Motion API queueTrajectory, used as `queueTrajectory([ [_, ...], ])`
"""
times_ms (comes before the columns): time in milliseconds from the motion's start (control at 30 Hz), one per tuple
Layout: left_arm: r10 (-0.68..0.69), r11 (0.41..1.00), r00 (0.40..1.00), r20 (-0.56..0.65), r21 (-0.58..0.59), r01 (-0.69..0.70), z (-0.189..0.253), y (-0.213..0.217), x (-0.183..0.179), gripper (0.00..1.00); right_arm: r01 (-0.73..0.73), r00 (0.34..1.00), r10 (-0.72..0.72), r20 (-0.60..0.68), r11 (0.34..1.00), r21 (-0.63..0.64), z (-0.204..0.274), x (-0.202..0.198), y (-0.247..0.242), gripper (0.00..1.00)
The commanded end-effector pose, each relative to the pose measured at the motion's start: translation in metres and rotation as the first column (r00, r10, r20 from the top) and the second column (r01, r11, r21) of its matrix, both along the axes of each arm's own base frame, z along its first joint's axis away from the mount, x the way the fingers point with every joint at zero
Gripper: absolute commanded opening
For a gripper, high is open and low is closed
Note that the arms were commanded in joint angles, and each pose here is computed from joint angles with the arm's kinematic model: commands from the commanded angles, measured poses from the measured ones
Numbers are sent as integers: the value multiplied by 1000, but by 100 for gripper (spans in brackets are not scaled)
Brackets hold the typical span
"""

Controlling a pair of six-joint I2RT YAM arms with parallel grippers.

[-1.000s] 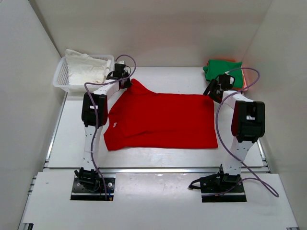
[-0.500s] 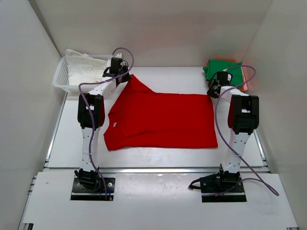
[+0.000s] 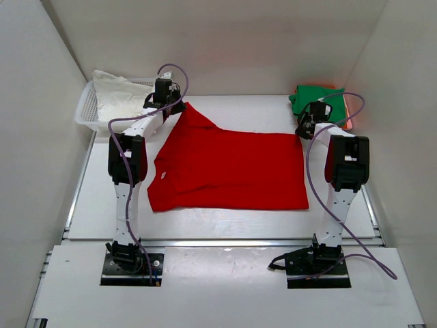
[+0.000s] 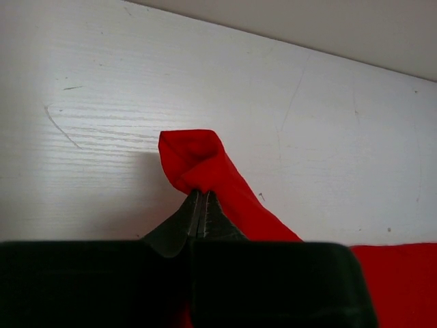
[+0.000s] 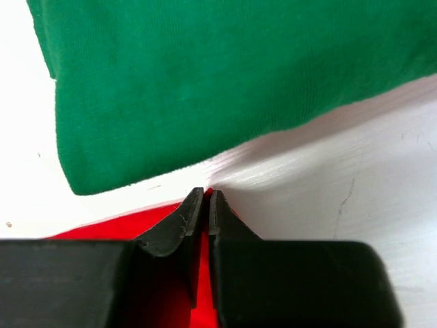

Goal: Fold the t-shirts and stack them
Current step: Grap the side of the flattened tshirt furthest away from the robot with both arms

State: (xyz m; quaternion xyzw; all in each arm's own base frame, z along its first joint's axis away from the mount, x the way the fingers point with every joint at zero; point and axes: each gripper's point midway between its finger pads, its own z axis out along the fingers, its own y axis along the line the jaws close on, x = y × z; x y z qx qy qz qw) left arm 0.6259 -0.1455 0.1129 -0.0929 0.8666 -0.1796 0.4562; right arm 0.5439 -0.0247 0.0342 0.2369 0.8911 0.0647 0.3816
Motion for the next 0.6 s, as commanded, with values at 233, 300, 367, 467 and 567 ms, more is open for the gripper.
queueTrajectory([
  [233, 4, 1000, 993, 118, -25, -1, 52, 0, 14, 24, -2, 997, 4, 81, 1000, -16, 22, 9, -7, 0],
  [300, 2, 1000, 996, 94, -24, 0, 38, -1, 17, 13, -4, 997, 5, 80, 1000, -19, 20, 9, -5, 0],
  [367, -9, 1000, 996, 92, -25, 11, 36, -4, 18, 16, -4, 998, 5, 69, 1000, -13, 15, 7, -5, 0],
  [467, 5, 1000, 996, 84, 12, -6, 29, 0, 18, 38, -1, 996, 3, 86, 1000, -17, 22, 9, -5, 0],
  [567, 29, 999, 997, 70, 44, -32, 20, 5, 22, 42, -1, 997, 3, 82, 1000, -15, 19, 8, -6, 0],
])
